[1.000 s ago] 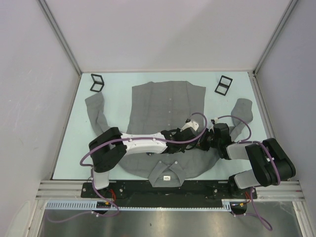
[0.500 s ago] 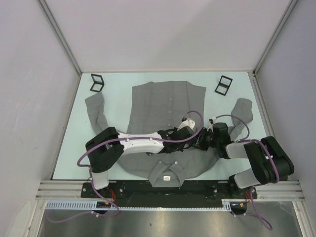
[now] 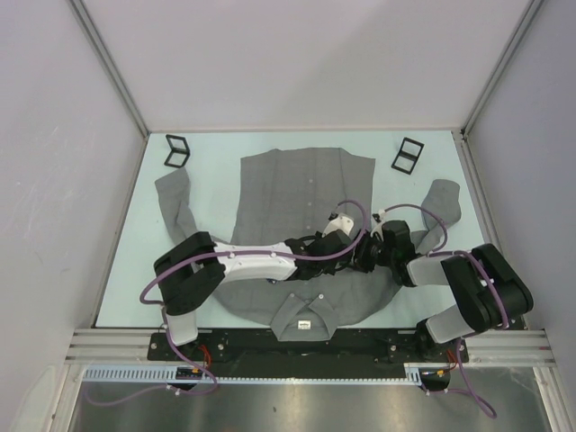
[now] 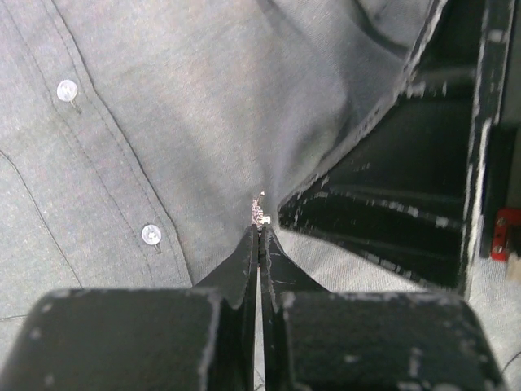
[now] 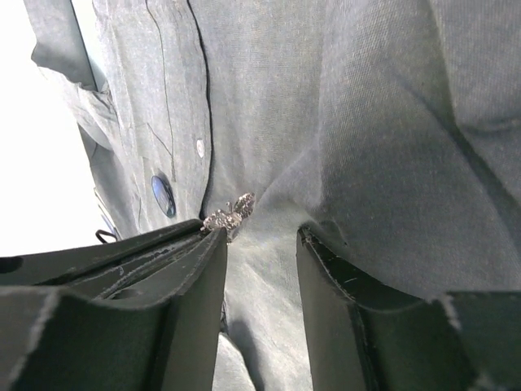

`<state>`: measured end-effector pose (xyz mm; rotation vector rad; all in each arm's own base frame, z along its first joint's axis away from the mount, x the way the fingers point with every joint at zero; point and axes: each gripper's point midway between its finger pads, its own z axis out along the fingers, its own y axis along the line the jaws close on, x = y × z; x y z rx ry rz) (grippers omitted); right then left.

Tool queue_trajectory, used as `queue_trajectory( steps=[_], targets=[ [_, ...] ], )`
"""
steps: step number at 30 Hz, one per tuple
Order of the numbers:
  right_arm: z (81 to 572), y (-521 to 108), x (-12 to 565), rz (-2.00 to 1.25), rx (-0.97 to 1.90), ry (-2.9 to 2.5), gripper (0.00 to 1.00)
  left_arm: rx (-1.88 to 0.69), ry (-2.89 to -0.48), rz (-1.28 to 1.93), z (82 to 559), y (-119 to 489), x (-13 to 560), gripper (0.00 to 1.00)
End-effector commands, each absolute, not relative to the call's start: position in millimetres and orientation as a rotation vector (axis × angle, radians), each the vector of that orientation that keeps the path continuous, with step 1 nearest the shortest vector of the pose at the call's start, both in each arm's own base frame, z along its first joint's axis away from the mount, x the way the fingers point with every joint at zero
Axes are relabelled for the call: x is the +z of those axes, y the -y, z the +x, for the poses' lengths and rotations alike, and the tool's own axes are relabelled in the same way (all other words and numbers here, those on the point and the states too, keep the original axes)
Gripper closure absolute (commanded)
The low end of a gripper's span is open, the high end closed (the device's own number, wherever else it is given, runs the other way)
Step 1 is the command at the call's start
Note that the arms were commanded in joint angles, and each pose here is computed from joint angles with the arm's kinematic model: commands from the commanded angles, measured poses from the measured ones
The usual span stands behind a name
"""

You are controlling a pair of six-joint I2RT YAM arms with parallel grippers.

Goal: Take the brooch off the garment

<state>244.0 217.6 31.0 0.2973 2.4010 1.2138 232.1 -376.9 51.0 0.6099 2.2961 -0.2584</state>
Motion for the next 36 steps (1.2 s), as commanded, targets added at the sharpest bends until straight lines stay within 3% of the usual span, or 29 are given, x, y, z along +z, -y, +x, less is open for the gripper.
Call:
queue_trajectory(
  steps=[1, 24, 36],
  targets=[
    [253.9, -221.2, 32.3, 0.271, 1.204, -2.39, 0.57, -0.368, -2.222, 0.503, 238.2, 384.1, 81.3, 1.0],
    [258.1, -218.4, 24.5, 0.315, 1.155, -2.426, 0.65, -0.344, -2.264, 0.526, 225.5, 365.0, 97.1, 1.0],
    [252.1, -221.5, 46.7, 0.203, 1.18, -2.382, 0.6, -0.651, -2.135, 0.494, 231.0, 367.4, 143.4, 1.0]
  ],
)
